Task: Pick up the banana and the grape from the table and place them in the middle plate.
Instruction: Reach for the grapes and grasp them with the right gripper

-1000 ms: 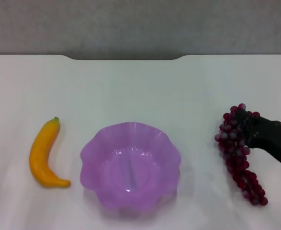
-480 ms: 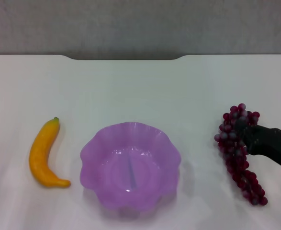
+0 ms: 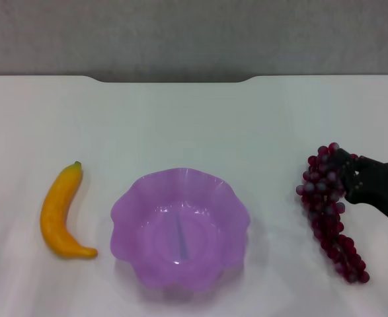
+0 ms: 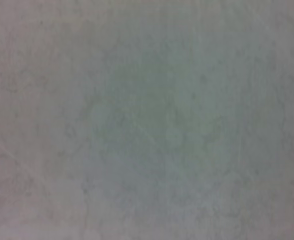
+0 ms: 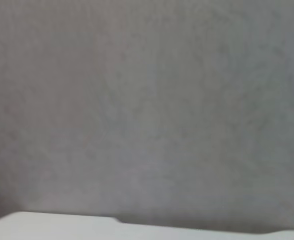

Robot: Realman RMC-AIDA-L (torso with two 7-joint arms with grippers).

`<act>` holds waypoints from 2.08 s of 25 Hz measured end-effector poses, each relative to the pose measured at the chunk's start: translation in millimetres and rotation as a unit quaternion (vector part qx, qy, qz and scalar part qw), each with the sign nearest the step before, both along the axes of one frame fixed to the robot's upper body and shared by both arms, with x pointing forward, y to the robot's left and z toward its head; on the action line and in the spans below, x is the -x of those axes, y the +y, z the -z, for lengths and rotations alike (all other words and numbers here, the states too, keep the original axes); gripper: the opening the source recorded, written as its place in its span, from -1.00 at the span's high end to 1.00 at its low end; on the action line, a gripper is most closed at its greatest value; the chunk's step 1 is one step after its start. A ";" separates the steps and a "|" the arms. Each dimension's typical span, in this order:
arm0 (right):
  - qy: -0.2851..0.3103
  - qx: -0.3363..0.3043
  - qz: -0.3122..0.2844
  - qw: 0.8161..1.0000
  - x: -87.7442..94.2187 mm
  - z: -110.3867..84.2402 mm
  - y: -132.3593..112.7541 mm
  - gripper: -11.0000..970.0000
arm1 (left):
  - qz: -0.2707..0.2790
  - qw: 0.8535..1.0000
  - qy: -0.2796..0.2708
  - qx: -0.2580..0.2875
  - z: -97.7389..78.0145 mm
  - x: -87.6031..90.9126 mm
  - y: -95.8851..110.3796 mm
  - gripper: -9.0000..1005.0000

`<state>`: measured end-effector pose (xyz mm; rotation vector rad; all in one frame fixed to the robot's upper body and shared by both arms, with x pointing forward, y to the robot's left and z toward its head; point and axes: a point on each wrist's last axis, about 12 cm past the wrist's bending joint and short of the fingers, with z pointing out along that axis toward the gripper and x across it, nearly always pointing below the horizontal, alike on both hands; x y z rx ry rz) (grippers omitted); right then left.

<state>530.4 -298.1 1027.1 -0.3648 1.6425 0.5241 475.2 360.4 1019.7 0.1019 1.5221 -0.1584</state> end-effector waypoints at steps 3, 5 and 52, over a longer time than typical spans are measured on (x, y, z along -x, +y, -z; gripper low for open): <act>-0.014 0.030 0.033 0.999 -1.7 5.1 3.5 0.91 | -0.001 1.000 0.003 0.000 0.6 -0.4 0.2 0.92; -0.019 0.045 0.053 0.997 -2.5 7.5 2.8 0.89 | -0.001 1.000 0.003 -0.001 0.5 -1.1 -0.1 0.92; 0.022 0.107 0.149 0.983 9.8 24.6 -9.2 -0.84 | -0.058 0.998 0.003 0.028 3.3 -3.3 3.2 -0.78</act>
